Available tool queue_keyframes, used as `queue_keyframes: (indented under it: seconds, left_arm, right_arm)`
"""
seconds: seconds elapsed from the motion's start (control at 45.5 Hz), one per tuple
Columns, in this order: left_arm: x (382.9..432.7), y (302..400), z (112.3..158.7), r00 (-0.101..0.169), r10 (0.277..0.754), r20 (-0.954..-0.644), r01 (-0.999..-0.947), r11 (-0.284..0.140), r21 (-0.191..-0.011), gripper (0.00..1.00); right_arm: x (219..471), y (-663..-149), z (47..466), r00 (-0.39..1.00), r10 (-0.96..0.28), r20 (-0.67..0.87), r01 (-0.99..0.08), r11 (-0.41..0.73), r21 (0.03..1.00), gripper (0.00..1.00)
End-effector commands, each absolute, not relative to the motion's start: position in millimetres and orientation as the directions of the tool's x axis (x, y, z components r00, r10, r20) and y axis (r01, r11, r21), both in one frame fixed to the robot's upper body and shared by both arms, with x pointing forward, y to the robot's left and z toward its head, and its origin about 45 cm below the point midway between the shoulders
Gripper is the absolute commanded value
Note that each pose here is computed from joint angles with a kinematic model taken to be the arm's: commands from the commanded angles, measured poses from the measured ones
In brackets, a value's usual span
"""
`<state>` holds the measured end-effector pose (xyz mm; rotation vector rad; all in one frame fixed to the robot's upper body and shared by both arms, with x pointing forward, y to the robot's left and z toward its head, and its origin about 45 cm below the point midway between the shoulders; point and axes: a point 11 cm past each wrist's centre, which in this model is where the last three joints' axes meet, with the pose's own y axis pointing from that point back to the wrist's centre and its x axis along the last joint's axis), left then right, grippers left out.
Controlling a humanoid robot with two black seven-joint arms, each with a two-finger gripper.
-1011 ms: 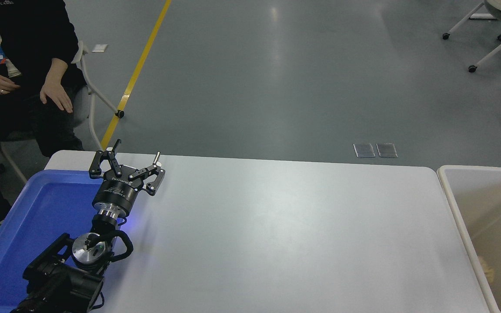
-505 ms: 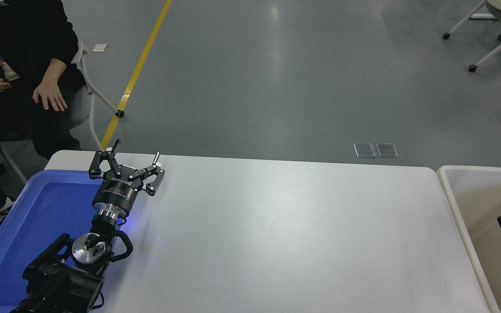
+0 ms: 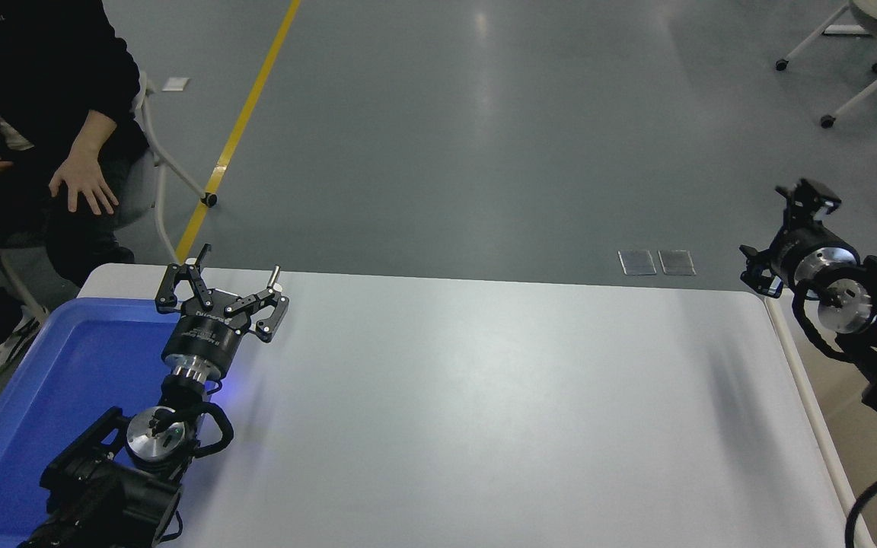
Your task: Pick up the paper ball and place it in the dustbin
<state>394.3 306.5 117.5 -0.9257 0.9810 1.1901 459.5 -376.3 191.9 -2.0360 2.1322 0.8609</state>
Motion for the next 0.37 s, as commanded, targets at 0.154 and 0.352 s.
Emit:
queue_keyframes:
  seconds: [0.154,0.352]
  left_arm:
    - [394.2,306.4,117.4,0.098,0.301,-0.949,-0.9885,0.139,-0.058,0.99]
    - [394.2,306.3,117.6,0.100,0.300,-0.949,-0.9884,0.140,-0.060,0.99]
  right_arm:
    - [444,-306,164,-0.019,-0.668,-0.744,-0.954,-0.210,0.213,1.00]
    - [432,-303,145,-0.048,-0.639,-0.768,-0.954,-0.199,0.225,1.00]
